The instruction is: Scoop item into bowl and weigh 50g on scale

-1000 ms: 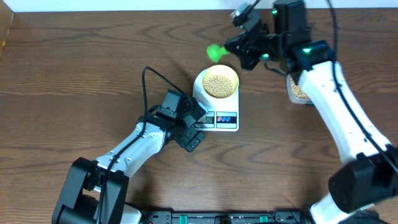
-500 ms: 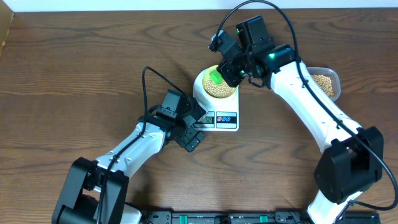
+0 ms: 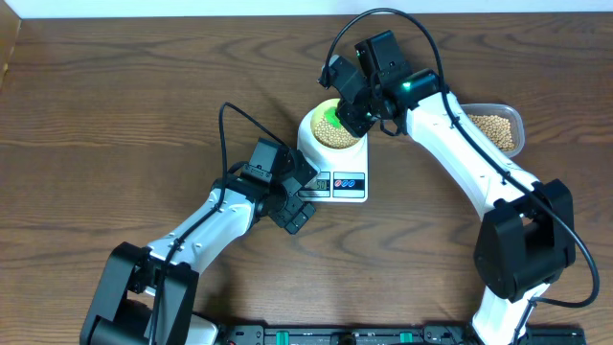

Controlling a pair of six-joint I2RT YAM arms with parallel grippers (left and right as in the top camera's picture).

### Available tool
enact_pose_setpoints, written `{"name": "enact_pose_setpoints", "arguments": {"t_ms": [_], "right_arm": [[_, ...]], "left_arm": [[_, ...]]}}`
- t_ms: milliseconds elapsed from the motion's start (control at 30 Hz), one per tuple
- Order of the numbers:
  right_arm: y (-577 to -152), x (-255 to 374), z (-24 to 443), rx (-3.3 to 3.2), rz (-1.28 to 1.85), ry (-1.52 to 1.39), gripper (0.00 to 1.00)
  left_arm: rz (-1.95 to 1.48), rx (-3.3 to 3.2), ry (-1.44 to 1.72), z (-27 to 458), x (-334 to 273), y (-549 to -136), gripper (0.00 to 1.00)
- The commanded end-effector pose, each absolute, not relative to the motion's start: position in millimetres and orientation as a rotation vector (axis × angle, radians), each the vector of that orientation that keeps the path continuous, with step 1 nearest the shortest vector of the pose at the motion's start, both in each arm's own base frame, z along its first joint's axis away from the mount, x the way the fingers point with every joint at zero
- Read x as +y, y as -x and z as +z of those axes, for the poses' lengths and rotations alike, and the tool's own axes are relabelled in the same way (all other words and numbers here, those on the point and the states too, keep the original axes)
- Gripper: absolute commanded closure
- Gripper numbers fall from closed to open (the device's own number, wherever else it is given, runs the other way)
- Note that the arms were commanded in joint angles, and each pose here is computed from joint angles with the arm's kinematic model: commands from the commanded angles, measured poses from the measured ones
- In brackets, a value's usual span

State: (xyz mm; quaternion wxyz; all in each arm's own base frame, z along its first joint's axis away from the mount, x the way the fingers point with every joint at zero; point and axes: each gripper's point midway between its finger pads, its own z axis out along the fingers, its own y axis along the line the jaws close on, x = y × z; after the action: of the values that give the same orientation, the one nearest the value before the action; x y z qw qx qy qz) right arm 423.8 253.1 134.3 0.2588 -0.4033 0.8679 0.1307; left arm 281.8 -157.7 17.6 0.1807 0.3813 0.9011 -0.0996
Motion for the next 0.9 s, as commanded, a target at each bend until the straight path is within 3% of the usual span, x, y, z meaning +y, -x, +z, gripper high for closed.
{"name": "enact_pose_setpoints", "arguments": {"t_ms": [0,367,867], "right_arm": [[-422,256,122,2.413,0.379,1.051,0.99],[-415,262,133,2.451,0.634,0.929,0.99],[-441,227,165,2.477,1.069,0.465,0.99]], "left_arm": [[-0.271,2.557,-1.094,13,-155,-280,0.02],[-0.271,2.557,-1.094,13,-155,-280,0.02],[-0.271,2.557,-1.094,13,-155,-280,0.02]]}}
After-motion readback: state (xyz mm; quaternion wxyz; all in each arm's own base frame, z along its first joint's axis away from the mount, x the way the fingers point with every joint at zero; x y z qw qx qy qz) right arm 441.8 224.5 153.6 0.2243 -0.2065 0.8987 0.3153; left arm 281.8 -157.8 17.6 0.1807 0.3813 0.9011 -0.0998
